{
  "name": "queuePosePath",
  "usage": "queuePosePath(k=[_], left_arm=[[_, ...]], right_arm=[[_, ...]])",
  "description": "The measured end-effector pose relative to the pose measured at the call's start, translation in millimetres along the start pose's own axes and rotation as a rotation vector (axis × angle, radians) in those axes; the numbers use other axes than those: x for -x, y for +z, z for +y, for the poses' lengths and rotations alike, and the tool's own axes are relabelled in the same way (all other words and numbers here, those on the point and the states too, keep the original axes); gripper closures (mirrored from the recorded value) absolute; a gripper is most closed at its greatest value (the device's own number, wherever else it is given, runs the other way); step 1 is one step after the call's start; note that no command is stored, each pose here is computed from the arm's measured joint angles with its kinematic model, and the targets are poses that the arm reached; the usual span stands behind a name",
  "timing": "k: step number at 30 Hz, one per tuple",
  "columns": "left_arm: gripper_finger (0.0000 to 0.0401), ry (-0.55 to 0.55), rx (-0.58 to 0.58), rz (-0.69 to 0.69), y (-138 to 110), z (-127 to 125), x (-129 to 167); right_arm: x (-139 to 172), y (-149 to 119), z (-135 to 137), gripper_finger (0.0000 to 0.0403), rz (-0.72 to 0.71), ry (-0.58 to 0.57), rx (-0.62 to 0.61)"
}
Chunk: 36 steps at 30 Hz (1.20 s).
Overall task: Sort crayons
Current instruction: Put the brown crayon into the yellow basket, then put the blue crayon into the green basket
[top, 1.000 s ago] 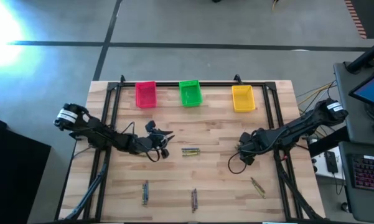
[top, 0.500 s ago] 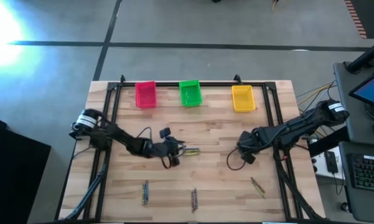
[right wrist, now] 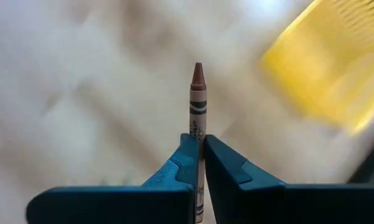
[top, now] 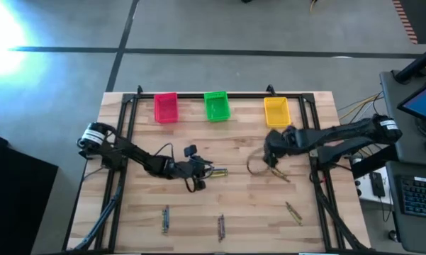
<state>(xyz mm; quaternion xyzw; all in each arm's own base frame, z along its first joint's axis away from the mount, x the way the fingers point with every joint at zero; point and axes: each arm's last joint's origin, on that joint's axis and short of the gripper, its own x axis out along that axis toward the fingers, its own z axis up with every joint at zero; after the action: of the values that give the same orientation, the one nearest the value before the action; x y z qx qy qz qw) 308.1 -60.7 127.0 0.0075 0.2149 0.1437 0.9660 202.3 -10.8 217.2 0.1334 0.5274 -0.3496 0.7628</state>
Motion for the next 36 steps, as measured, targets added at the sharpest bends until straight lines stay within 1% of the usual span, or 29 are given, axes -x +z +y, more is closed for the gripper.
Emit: queuePosePath(k=[2,4,7,11,12,14,16,19,22,25,28,31,33,36], left_arm=[[0.0326,-0.003,0.002,-0.018,4.8,0.6,2.5],[0.0326,-0.004,-0.01,-0.026,7.3,1.3,4.6],[0.0326,-0.016,-0.03,-0.041,12.0,1.7,7.2],[0.0326,-0.017,-0.058,-0.042,11.2,3.7,10.5],[0.0326,-0.016,-0.06,-0.038,9.8,4.7,11.4],[0.0326,-0.016,-0.062,-0.034,7.8,6.3,13.7],[0.0326,-0.035,-0.057,-0.037,9.1,6.4,15.2],[0.0326,-0.078,-0.054,-0.039,10.5,5.4,16.3],[0.0326,-0.077,-0.035,-0.037,10.4,5.5,16.3],[0.032,-0.041,0.003,-0.041,10.9,7.1,16.2],[0.0303,-0.017,0.01,-0.057,15.5,8.9,19.5],[0.0279,-0.015,-0.001,-0.058,21.6,12.0,26.8],[0.0261,-0.015,-0.013,-0.058,24.0,14.4,32.0],[0.0236,-0.026,-0.021,-0.067,26.9,17.4,38.9]], right_arm=[[-4.5,18.6,-14.0,0.039,-0.04,-0.056,-0.043],[-9.6,37.2,-31.3,0.039,-0.068,-0.085,-0.108],[-20.9,56.5,-60.9,0.039,-0.067,-0.136,-0.188],[-38.6,66.8,-98.3,0.039,-0.03,-0.217,-0.301],[-43.4,66.9,-105.0,0.039,-0.023,-0.23,-0.327],[-53.4,63.8,-113.3,0.0387,0.023,-0.228,-0.339],[-62.4,63.0,-116.3,0.0375,0.046,-0.213,-0.339],[-71.6,65.0,-116.5,0.0339,0.053,-0.215,-0.336],[-77.9,67.8,-115.4,0.0299,0.047,-0.218,-0.334],[-79.2,67.8,-114.8,0.0272,0.056,-0.218,-0.322],[-73.5,63.6,-110.2,0.0261,0.092,-0.16,-0.274],[-64.7,60.3,-100.7,0.026,0.067,-0.072,-0.247],[-58.6,58.0,-93.2,0.026,0.01,-0.042,-0.234],[-43.5,58.5,-82.2,0.026,-0.132,0.016,-0.218]])
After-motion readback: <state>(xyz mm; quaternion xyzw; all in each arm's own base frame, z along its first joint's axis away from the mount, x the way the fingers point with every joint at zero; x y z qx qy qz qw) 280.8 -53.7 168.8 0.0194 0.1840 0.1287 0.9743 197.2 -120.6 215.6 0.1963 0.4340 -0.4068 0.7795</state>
